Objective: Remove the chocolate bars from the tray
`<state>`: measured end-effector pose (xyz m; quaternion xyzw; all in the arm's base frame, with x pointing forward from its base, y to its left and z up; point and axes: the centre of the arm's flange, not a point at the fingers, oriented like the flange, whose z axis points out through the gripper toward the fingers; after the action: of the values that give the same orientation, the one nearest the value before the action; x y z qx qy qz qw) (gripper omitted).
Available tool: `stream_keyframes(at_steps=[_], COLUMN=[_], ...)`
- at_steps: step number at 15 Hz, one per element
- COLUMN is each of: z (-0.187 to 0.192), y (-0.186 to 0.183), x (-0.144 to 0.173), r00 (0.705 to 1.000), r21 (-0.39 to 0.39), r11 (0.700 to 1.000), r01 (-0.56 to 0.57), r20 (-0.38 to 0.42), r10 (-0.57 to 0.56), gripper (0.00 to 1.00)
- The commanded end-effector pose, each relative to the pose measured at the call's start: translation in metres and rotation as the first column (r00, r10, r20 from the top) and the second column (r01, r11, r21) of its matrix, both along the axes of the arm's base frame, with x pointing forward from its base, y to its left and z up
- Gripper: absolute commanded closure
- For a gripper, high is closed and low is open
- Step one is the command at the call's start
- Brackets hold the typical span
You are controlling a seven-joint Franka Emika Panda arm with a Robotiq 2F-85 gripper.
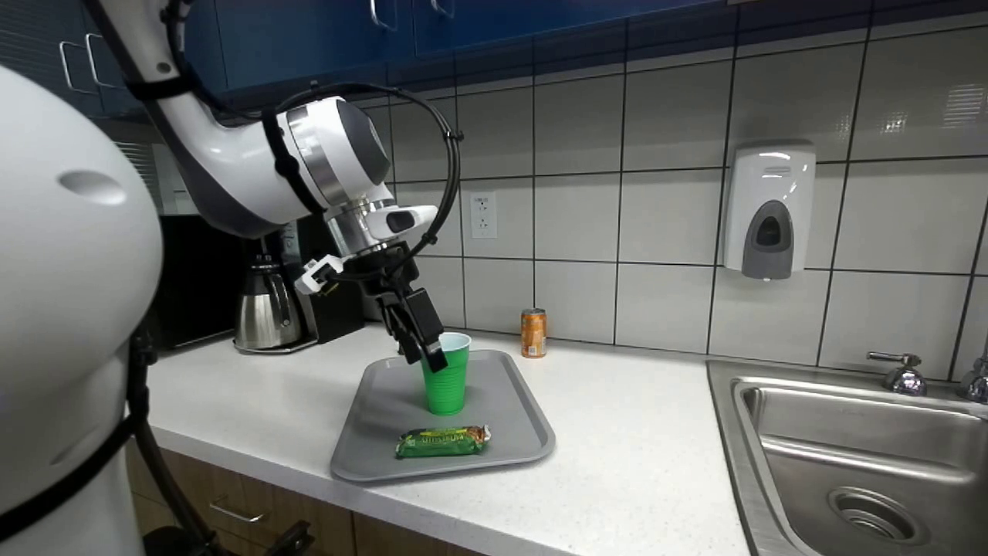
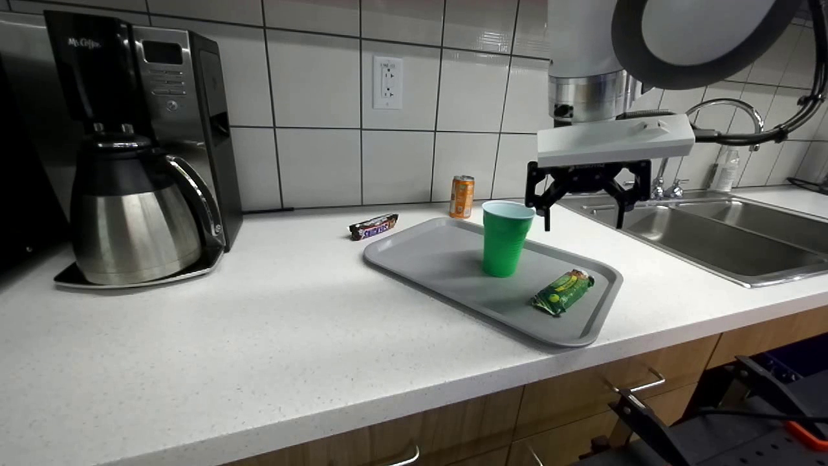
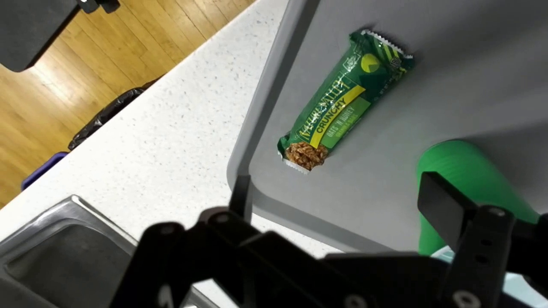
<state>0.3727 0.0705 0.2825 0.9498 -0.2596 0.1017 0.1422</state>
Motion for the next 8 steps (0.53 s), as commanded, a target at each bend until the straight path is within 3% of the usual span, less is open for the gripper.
stream_keyframes(at_steps=[1, 8], z=[-0.020, -0.046], y=[-0.002, -0.007], x=[-0.002, 0.000], r00=[0.999, 0.996], r21=[-0.033, -0.055], r11=[0.998, 0.995], r01=[0.045, 0.086], r20=[0.001, -0.028], r10=[-0.045, -0.088], gripper=[0.00, 0.00])
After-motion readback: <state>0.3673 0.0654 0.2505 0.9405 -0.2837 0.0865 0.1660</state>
